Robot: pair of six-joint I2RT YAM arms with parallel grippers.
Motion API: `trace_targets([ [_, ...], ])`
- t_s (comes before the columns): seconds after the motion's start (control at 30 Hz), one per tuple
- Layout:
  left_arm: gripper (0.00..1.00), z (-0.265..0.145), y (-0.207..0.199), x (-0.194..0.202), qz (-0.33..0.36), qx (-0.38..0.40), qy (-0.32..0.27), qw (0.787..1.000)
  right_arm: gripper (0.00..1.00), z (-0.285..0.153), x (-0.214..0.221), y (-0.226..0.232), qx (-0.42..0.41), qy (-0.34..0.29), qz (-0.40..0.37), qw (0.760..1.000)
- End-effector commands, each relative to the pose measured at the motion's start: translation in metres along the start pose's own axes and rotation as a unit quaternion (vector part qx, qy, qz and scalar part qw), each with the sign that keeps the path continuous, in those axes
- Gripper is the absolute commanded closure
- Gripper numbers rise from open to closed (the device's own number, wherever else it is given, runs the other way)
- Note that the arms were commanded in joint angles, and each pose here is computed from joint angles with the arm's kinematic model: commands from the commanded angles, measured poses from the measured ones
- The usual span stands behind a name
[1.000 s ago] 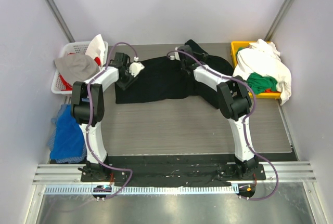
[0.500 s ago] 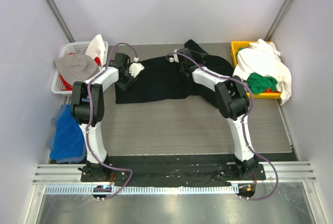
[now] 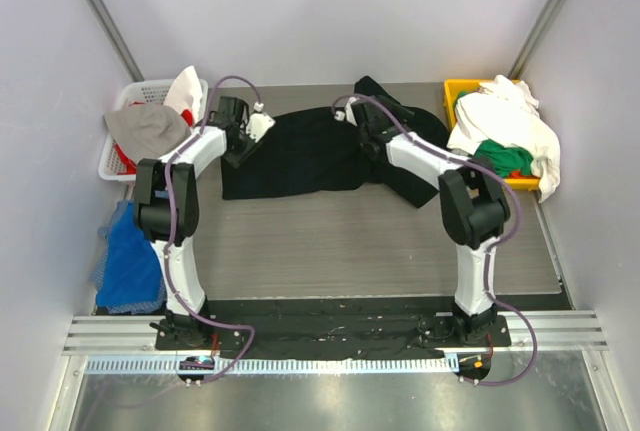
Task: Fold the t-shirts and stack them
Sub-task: Fold the flattened tshirt in 1/3 of the way
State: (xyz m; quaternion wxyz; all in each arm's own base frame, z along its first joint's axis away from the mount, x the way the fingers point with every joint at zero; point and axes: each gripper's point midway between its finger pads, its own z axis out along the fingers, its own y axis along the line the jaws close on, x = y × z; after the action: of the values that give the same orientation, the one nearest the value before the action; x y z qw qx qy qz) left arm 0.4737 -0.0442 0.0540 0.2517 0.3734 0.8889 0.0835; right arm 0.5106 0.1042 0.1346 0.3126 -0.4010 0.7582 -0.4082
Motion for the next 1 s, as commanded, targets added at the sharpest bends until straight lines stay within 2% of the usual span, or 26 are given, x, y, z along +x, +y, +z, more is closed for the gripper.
trace_targets([
  [0.0,0.59,-0.038,0.02,-0.023,-0.027,-0.038,-0.051,0.998,0.17,-0.055,0.0,-0.041,-0.023,-0.052,0.114,0.992],
  [0.1,0.59,-0.043,0.012,-0.018,-0.029,-0.027,-0.049,0.998,0.17,-0.071,0.016,-0.033,-0.048,-0.054,0.122,0.99],
  [0.3,0.59,-0.042,-0.001,-0.009,-0.036,-0.005,-0.041,0.998,0.17,-0.073,0.046,-0.001,-0.07,-0.039,0.109,0.991],
  [0.53,0.59,-0.032,-0.006,-0.004,-0.045,0.0,-0.034,0.998,0.17,-0.056,0.06,0.034,-0.097,-0.029,0.101,0.99],
  [0.97,0.59,-0.014,-0.009,-0.001,-0.044,0.007,-0.022,0.999,0.18,-0.023,0.077,0.061,-0.121,-0.004,0.089,0.989],
])
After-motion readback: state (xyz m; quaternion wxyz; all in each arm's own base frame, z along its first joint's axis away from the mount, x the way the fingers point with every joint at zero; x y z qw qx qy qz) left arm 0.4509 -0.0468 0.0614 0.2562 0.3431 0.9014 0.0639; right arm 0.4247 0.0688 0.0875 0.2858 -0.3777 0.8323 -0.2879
